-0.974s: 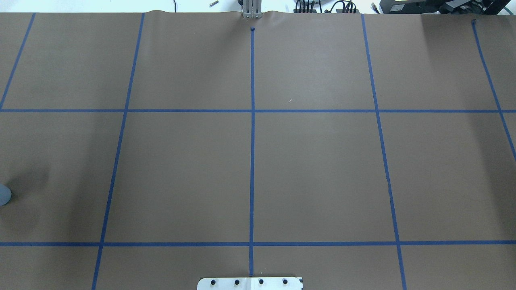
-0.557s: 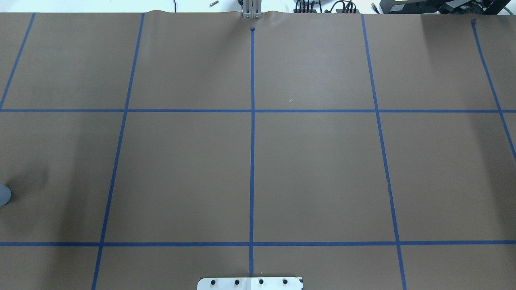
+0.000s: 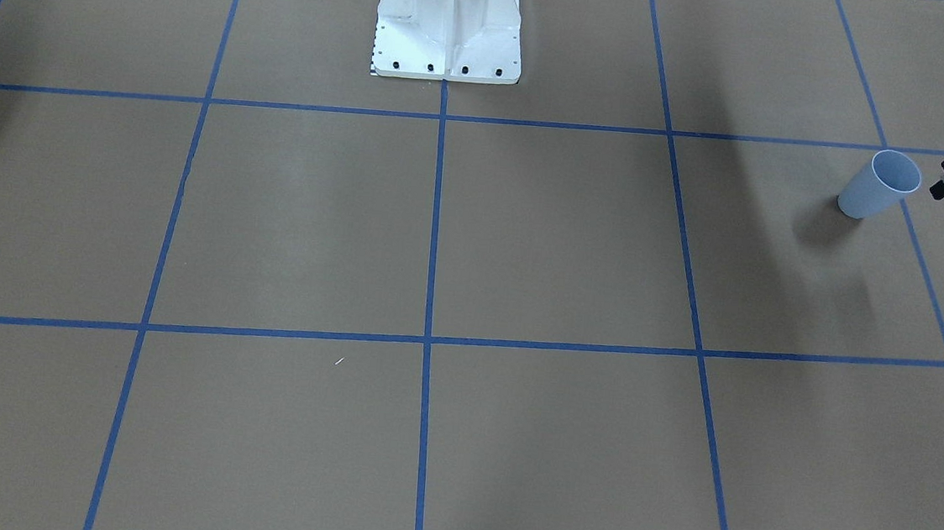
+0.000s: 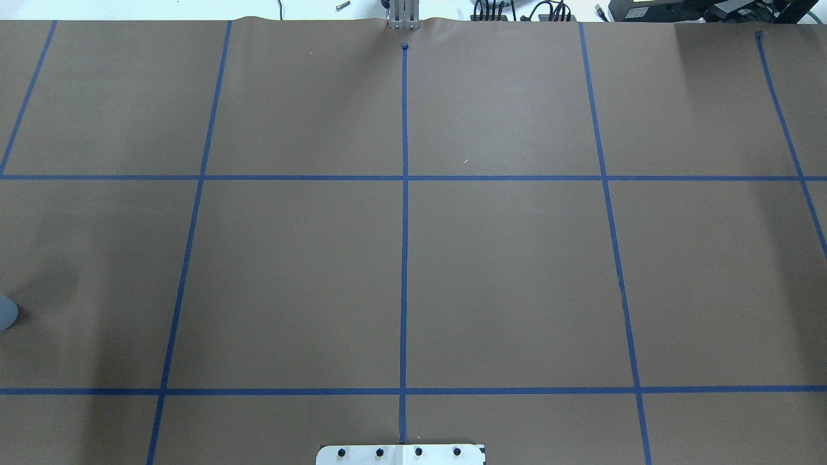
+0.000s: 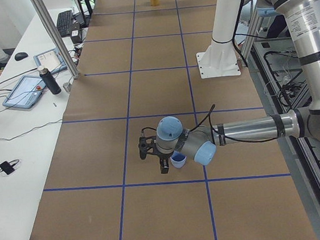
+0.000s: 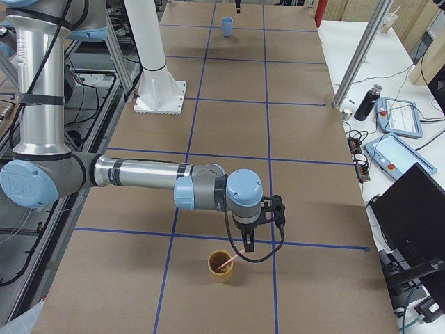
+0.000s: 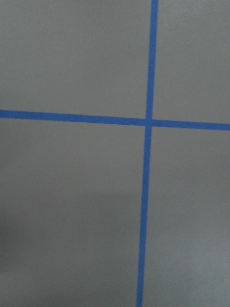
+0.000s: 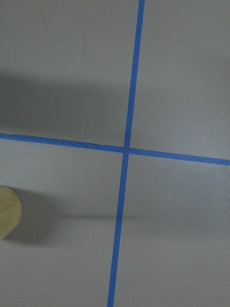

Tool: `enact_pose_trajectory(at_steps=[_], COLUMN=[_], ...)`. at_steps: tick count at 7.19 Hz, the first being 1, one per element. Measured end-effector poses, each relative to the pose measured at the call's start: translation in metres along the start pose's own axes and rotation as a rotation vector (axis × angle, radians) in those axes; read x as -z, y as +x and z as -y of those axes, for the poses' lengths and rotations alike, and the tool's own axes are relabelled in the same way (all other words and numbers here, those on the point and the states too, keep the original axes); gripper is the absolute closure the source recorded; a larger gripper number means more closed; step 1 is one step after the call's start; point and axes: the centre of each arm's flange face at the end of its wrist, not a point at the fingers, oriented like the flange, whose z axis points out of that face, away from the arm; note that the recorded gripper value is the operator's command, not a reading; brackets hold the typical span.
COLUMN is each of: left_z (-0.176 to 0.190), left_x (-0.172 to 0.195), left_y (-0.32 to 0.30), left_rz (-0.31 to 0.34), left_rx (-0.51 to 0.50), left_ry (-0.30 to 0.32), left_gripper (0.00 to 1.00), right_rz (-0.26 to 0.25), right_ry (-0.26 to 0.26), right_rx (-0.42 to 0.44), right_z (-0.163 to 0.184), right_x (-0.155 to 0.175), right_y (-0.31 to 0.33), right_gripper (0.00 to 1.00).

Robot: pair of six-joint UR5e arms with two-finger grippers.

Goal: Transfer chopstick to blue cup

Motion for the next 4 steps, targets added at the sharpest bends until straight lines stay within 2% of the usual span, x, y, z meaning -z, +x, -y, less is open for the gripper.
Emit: enact_pose_trajectory(at_steps=[4], left_z=[-0.029], left_x=[-0.013], left_y=[0.007], left_rz=[-0.001], left_rx=[-0.021], left_ry=[-0.073], left_gripper=[0.02], right_rz=[0.005], right_ry=[0.000], right_rx=[-0.003], right_z=[0.000], right_x=[0.000], right_y=[0.000], right_gripper=[0.00])
